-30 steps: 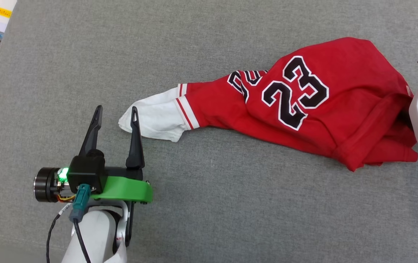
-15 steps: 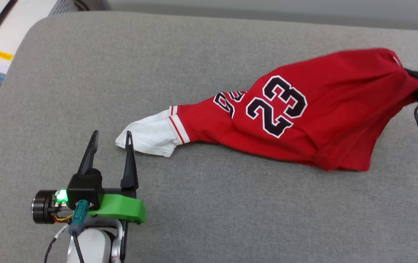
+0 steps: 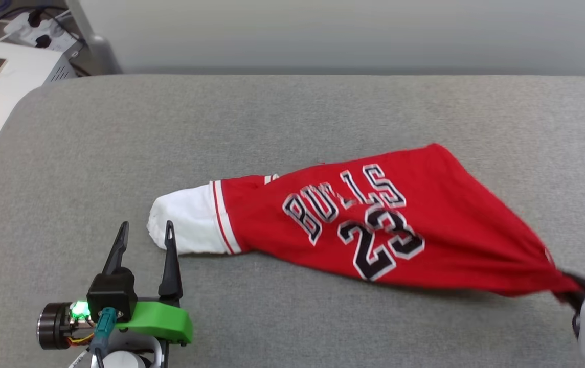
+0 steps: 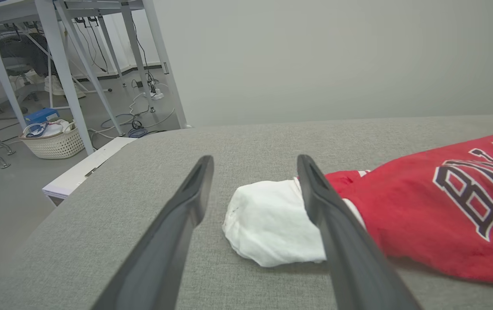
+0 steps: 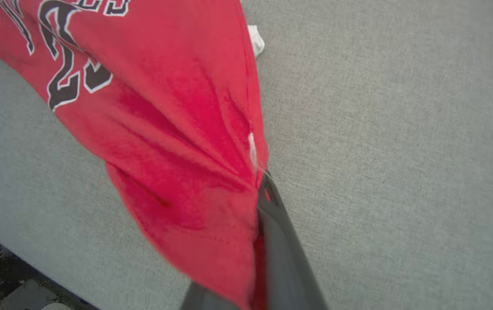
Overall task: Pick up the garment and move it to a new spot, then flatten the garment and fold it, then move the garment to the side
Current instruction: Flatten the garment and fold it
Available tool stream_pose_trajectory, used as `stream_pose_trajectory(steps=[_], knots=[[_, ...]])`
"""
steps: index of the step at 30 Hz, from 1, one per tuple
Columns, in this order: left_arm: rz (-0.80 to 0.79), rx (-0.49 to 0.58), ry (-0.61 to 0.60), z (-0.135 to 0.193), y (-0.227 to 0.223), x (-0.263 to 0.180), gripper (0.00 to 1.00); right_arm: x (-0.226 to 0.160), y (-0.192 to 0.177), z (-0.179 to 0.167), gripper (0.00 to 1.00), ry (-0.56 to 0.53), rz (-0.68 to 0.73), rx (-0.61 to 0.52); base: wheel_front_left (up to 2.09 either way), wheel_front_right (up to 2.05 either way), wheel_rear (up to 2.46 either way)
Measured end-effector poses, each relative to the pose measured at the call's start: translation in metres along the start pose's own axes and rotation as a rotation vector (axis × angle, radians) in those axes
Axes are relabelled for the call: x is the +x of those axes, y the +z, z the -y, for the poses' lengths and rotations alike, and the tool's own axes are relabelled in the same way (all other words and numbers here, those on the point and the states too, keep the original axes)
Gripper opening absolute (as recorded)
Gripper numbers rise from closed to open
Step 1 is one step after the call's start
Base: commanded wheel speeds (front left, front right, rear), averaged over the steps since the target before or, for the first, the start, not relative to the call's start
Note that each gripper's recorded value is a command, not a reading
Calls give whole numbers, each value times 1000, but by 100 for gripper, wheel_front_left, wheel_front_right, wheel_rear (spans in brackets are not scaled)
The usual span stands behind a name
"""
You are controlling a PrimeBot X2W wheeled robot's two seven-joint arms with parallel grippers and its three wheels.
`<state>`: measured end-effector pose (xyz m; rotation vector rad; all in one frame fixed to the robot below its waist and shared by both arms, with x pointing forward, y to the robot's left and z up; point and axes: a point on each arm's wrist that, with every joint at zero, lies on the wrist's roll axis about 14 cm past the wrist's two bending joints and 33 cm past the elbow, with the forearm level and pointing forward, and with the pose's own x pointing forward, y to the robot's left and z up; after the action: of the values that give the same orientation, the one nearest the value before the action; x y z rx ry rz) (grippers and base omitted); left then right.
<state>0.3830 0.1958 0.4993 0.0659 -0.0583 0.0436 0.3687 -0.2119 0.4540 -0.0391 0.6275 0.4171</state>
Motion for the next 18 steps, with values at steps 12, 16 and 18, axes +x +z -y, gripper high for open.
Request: stream_pose_trajectory(steps=[12, 16, 18], knots=[[6, -8, -39, 14, 2, 1, 100, -38, -132, -24, 0, -87, -221, 311, 0, 0, 0], [-4, -7, -36, 13, -2, 2, 100, -39, -139, -25, 39, -112, -214, 324, 0, 0, 0], [-7, -7, -36, 13, -3, 3, 100, -40, -127, -16, 100, -140, -151, 316, 0, 0, 0]])
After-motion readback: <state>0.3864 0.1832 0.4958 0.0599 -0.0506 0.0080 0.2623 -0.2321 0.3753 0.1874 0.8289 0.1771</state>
